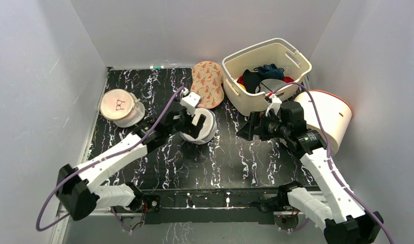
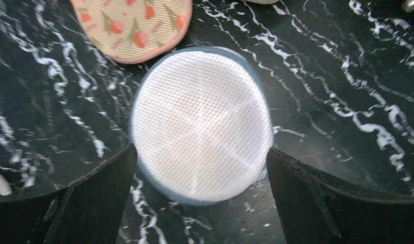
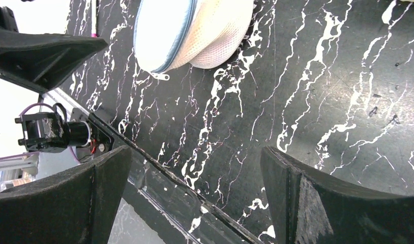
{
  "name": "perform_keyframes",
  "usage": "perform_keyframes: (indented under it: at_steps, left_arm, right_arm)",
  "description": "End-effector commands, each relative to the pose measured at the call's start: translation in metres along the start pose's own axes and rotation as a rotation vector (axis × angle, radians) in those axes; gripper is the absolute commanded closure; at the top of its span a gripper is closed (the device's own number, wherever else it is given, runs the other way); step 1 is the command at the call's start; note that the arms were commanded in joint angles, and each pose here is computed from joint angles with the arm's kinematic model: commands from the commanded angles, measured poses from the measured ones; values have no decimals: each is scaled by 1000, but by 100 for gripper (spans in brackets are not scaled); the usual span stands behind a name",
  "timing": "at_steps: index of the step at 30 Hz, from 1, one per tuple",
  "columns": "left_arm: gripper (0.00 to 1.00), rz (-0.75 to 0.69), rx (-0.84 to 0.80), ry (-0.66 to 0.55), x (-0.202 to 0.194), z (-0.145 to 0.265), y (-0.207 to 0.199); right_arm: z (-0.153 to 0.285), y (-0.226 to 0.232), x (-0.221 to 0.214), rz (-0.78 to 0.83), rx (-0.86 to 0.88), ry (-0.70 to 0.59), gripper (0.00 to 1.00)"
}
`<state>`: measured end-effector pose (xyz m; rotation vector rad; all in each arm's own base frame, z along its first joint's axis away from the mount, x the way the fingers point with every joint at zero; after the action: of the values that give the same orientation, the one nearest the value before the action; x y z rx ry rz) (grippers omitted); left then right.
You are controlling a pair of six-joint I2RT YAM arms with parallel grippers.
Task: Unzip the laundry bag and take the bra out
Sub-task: Move the laundry bag to the center of the board, then unzip the laundry bag at the center of the board.
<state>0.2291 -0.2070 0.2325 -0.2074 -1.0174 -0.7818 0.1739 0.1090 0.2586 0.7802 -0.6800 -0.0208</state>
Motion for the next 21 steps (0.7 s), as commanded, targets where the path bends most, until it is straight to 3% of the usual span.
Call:
perform_keyframes:
  at_steps: [1, 7, 11, 14, 19, 21]
  left_arm:
    - [3, -256, -98, -58, -21, 11, 3]
    - [27, -505, -273, -125, -58, 3, -12]
    - [24, -504, -336, -151, -63, -10, -21]
    - [24, -482, -297, -147, -70, -24, -21]
    - [59, -443, -226, -69, -67, -38, -14]
    - [68, -422, -224, -81, -62, -34, -12]
  right_arm:
    - [-5, 7, 6, 54, 80, -17, 2]
    - [-8, 10, 3, 78, 108, 11, 2]
    - [-13, 13, 0, 91, 118, 19, 6]
    - [-19, 16, -4, 98, 131, 31, 17]
    - [-35, 25, -12, 158, 140, -10, 31]
    - [-42, 39, -19, 240, 168, -41, 33]
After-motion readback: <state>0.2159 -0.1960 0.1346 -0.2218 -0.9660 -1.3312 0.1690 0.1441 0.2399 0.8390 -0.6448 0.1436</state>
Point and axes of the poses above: each gripper's point midway between its finger pads, its own z axis back along the fingers, its own y axis along the line the jaws close on, x = y × z, the point moved 8 cm from there along z, back along the fingers, and after that the axes turned 11 degrees about -z, right-handed, at the moved point
